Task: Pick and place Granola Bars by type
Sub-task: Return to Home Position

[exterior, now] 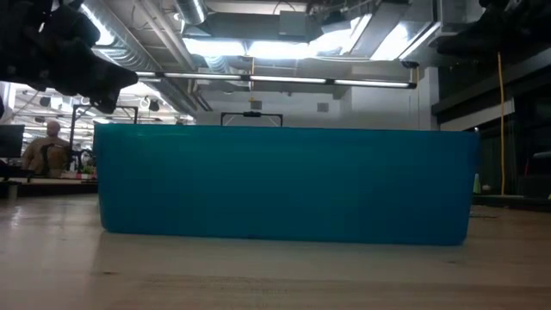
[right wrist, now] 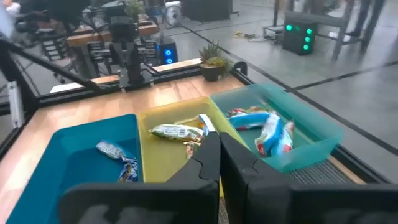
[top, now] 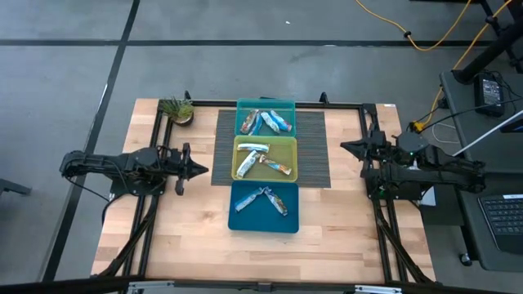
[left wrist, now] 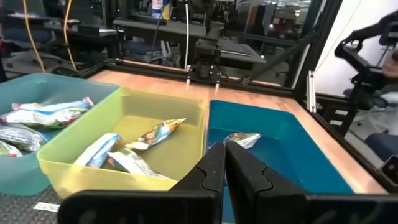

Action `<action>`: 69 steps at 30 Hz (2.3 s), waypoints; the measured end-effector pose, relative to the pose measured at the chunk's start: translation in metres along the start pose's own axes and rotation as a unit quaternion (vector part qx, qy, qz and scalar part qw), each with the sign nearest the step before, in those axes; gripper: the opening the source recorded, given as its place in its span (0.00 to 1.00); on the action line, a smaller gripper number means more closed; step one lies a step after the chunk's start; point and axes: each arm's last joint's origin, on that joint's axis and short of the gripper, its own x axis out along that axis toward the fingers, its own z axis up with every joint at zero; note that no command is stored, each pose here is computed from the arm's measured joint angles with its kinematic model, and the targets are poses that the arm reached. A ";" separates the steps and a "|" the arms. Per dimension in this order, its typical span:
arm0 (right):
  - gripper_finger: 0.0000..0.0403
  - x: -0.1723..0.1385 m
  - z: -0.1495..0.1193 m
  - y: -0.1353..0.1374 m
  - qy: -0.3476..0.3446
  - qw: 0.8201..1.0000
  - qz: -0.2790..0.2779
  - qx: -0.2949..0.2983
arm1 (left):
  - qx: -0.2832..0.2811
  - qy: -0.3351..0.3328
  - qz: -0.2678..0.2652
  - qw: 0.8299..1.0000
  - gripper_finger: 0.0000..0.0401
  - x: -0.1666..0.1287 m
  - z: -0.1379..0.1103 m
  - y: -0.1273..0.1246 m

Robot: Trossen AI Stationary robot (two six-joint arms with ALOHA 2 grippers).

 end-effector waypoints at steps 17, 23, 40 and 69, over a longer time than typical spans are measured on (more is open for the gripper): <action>0.01 0.034 -0.073 0.006 -0.167 0.981 0.099 0.024 | -0.011 -0.001 0.000 1.000 0.01 0.000 0.000 0.000; 0.01 0.033 -0.085 0.012 -0.125 0.975 0.186 -0.006 | -0.011 -0.002 0.000 1.000 0.02 0.000 0.000 0.000; 0.07 0.035 -0.094 0.011 -0.091 0.977 0.182 -0.070 | -0.011 -0.002 0.001 1.000 0.02 0.000 0.000 0.000; 0.04 0.035 -0.094 0.011 -0.091 0.977 0.180 -0.069 | -0.011 -0.002 0.001 1.000 0.02 0.000 0.000 0.000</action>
